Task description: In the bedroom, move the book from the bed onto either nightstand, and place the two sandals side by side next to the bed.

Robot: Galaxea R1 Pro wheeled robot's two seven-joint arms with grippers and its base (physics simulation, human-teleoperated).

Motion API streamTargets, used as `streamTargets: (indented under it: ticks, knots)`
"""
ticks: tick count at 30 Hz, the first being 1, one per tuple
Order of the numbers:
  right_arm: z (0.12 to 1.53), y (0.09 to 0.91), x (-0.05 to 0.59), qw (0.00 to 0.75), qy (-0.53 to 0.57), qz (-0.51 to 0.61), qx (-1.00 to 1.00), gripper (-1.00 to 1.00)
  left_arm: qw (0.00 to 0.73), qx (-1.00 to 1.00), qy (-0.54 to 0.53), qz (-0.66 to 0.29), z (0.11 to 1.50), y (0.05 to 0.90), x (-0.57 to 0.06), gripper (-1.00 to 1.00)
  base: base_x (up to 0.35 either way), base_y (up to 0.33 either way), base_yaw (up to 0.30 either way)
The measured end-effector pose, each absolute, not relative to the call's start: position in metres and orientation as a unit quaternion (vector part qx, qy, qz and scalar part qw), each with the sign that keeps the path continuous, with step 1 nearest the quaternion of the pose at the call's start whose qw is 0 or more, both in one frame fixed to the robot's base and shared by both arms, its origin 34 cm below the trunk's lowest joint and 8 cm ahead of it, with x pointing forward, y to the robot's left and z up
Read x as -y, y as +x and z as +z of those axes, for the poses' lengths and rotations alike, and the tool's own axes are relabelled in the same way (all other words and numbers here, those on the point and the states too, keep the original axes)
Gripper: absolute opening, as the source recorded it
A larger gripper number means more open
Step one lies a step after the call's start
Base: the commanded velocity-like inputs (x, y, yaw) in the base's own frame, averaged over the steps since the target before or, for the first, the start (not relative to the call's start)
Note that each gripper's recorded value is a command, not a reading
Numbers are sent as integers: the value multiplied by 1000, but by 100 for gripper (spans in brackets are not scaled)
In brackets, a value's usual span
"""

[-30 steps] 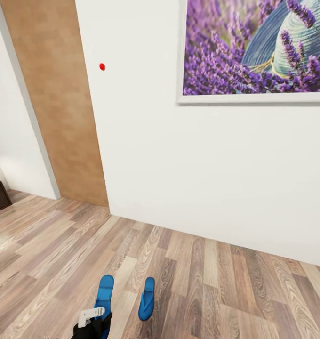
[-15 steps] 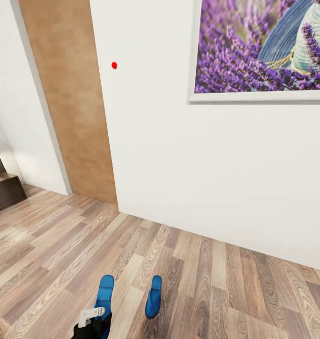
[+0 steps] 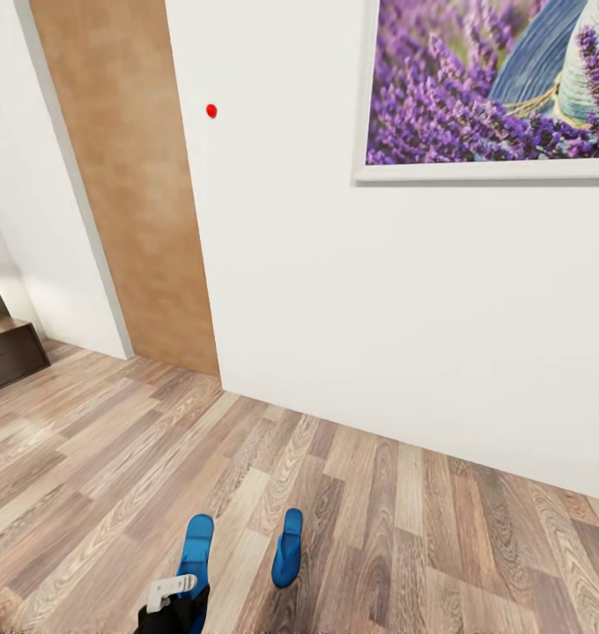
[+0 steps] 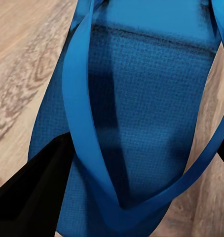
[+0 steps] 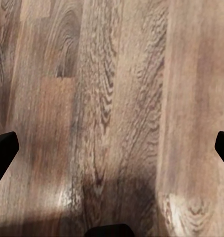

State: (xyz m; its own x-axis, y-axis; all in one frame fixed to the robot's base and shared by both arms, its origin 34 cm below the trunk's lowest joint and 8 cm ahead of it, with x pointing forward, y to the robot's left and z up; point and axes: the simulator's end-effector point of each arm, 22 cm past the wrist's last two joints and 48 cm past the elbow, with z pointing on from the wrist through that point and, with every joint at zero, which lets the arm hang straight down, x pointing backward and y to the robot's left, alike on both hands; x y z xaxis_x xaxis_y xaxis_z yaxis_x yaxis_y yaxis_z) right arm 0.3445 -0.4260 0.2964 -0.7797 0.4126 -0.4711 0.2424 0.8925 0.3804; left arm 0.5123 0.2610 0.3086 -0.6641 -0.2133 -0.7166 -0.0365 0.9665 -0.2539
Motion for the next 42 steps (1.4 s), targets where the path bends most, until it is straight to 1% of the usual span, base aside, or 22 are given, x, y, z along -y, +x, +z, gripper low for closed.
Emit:
streamTargets:
  ticks: [19, 39, 42]
  knots:
    - [290, 337, 426, 270, 178, 149, -935, 100, 393, -911, -70, -108, 298, 506, -262, -100, 0, 0, 16]
    - [290, 337, 426, 269, 178, 149, -935, 100, 393, -910, -71, -108, 298, 505, -262, -100, 0, 0, 270]
    - [290, 337, 426, 269, 178, 149, -935, 100, 393, -910, -71, -108, 298, 506, -263, -100, 0, 0, 86]
